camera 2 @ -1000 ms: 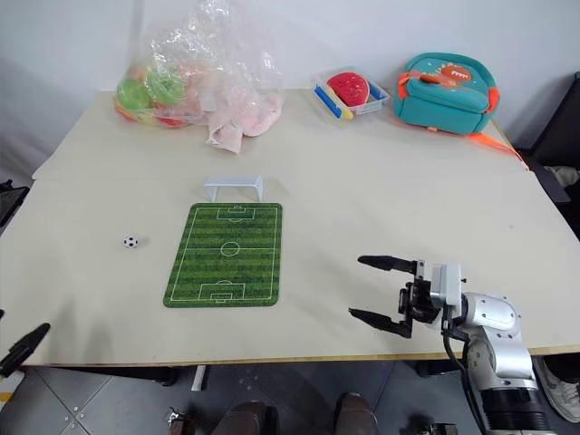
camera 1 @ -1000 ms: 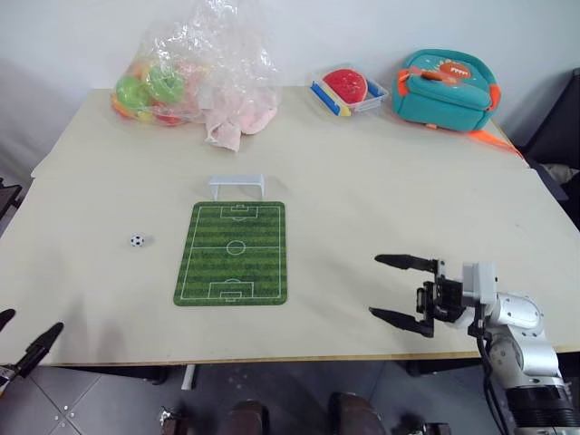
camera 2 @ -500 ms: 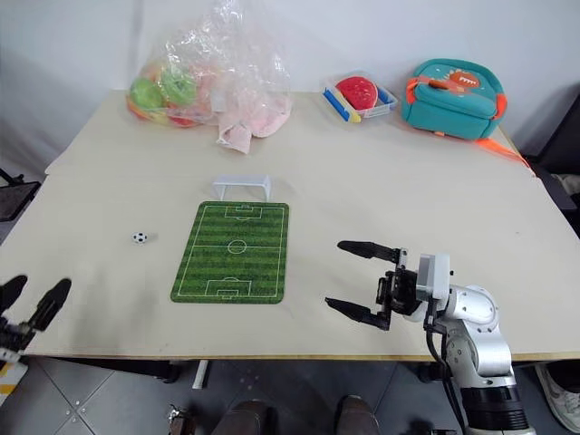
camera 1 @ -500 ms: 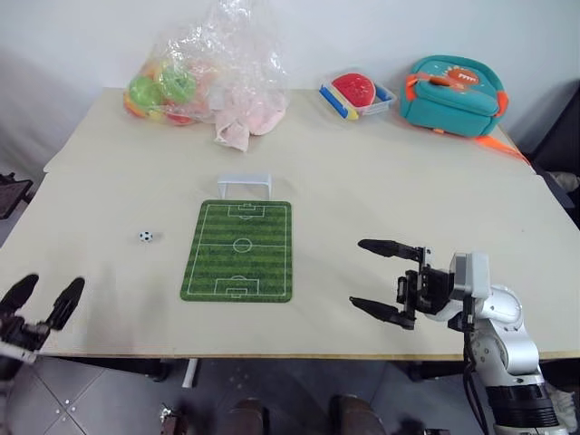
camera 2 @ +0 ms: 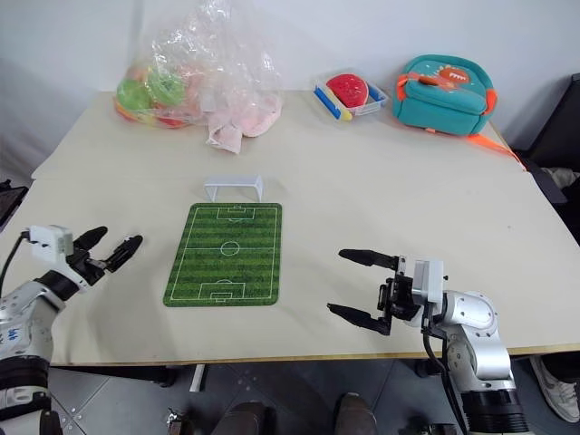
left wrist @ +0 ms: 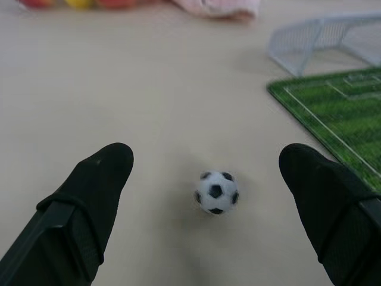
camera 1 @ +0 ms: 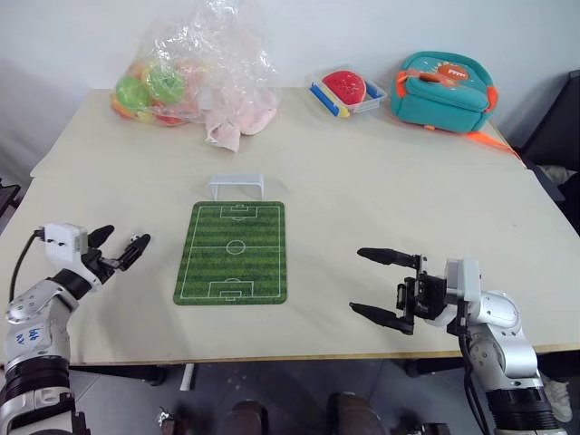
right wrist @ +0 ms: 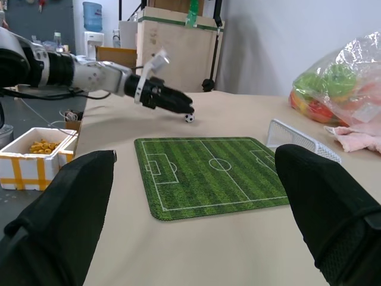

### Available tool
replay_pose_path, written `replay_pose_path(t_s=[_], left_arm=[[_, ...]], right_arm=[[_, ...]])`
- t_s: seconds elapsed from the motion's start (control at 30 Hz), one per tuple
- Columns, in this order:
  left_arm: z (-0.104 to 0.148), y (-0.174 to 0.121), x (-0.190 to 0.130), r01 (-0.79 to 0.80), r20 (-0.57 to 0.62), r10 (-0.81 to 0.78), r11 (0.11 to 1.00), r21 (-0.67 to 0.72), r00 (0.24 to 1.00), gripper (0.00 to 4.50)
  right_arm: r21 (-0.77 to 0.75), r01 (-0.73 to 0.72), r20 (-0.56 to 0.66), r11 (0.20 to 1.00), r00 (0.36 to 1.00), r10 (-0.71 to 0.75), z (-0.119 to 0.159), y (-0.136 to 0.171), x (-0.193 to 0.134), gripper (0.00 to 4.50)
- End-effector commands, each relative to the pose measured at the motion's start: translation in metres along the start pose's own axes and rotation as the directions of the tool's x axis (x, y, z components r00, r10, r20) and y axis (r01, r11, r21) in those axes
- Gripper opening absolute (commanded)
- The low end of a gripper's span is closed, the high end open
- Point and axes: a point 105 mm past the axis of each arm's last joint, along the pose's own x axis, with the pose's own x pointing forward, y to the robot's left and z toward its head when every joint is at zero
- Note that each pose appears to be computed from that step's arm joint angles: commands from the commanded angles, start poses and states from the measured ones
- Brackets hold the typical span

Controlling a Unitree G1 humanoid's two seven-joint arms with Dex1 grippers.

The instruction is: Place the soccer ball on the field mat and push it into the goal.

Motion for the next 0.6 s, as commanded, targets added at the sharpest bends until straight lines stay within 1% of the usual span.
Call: replay_pose_path(t_s=[0.03, 0.1, 0.27, 0.37, 0.5, 0.53, 0.57, 0.6], left_arm=[[0.003, 0.011, -0.002, -0.022, -0.026, 0.023, 0.999, 0.046, 0.999, 4.48], [0.001, 0.006, 0.000, 0.010, -0.030, -0.009, 0.999, 0.033, 1.000, 4.48], [-0.002, 0.002, 0.006, 0.020, -0.023, -0.020, 1.000, 0.008, 1.000, 4.48], [-0.007, -0.003, 0.007, 0.041, -0.027, -0.041, 0.999, -0.003, 0.999, 3.94], [-0.008, 0.001, 0.006, 0.014, -0.023, -0.014, 1.000, -0.009, 1.000, 2.74], [-0.008, 0.002, 0.006, 0.011, -0.022, -0.011, 1.000, -0.007, 1.000, 2.30], [-0.008, 0.002, 0.006, 0.011, -0.022, -0.011, 1.000, -0.007, 1.000, 2.11], [-0.009, 0.002, 0.005, 0.009, -0.023, -0.009, 1.000, -0.009, 1.000, 1.79]], right_arm=[[-0.033, 0.003, 0.020, 0.999, 1.000, -0.003, 0.006, 0.002, 0.001, 4.50], [-0.035, 0.007, 0.022, 0.999, 1.000, -0.006, 0.007, 0.002, 0.003, 4.50], [-0.036, 0.013, 0.027, 0.999, 1.000, -0.012, 0.007, 0.003, 0.005, 4.50], [-0.035, 0.012, 0.031, 0.999, 0.999, -0.011, 0.007, 0.003, 0.007, 4.50], [-0.034, 0.014, 0.034, 0.999, 0.999, -0.013, 0.007, 0.003, 0.008, 4.50], [-0.034, 0.014, 0.034, 0.999, 0.999, -0.013, 0.007, 0.002, 0.008, 4.50], [-0.033, 0.015, 0.035, 0.999, 0.999, -0.013, 0.007, 0.003, 0.008, 4.50], [-0.033, 0.015, 0.035, 0.999, 0.999, -0.013, 0.007, 0.003, 0.009, 4.50]])
